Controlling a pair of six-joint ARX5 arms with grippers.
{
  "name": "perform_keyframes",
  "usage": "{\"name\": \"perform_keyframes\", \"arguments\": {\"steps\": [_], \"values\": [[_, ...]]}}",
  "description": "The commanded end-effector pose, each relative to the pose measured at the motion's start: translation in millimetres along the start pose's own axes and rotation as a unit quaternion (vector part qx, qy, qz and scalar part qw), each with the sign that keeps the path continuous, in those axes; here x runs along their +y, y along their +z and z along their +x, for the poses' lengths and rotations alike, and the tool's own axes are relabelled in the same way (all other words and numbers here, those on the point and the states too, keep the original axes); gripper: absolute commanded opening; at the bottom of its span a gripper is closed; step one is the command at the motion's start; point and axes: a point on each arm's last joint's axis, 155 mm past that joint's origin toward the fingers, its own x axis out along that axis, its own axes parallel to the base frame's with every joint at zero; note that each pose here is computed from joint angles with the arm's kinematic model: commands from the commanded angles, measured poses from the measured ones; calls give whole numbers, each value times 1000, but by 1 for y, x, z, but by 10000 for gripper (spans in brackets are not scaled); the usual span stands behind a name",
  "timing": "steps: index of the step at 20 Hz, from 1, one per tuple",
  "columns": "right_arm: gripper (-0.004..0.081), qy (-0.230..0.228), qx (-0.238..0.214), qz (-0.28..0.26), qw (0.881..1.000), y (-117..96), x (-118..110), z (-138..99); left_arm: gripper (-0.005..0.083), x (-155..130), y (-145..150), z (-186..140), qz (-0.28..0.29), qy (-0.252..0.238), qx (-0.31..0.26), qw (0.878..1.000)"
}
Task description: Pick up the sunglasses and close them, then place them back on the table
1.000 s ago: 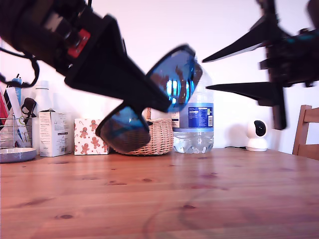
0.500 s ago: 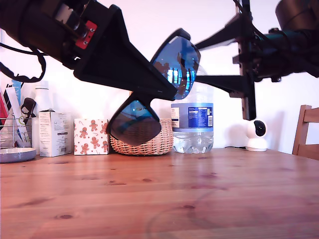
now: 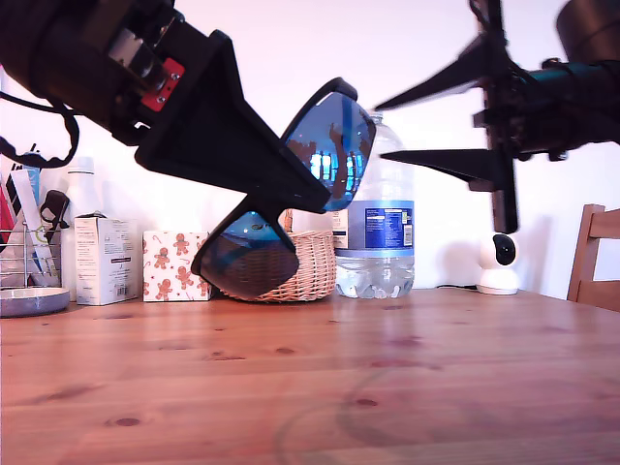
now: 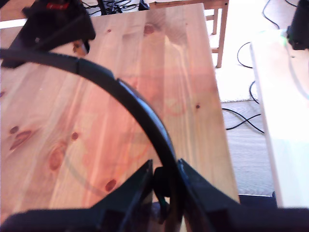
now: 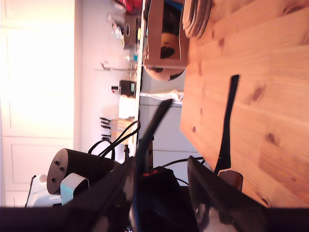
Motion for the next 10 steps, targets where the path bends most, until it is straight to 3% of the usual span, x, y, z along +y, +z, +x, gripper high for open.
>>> {"name": "perform_keyframes", "arguments": {"steps": [1, 4, 10], "values": [[308, 6, 13, -15, 1000, -4, 5, 9, 125, -3, -2, 0, -1, -5, -3, 1000], [308, 14, 38, -28, 999, -17, 13, 23, 125, -6, -1, 0, -1, -13, -6, 1000], [308, 10, 39, -32, 999, -19, 13, 31, 125, -6, 0, 0, 1, -12, -9, 1000]]}}
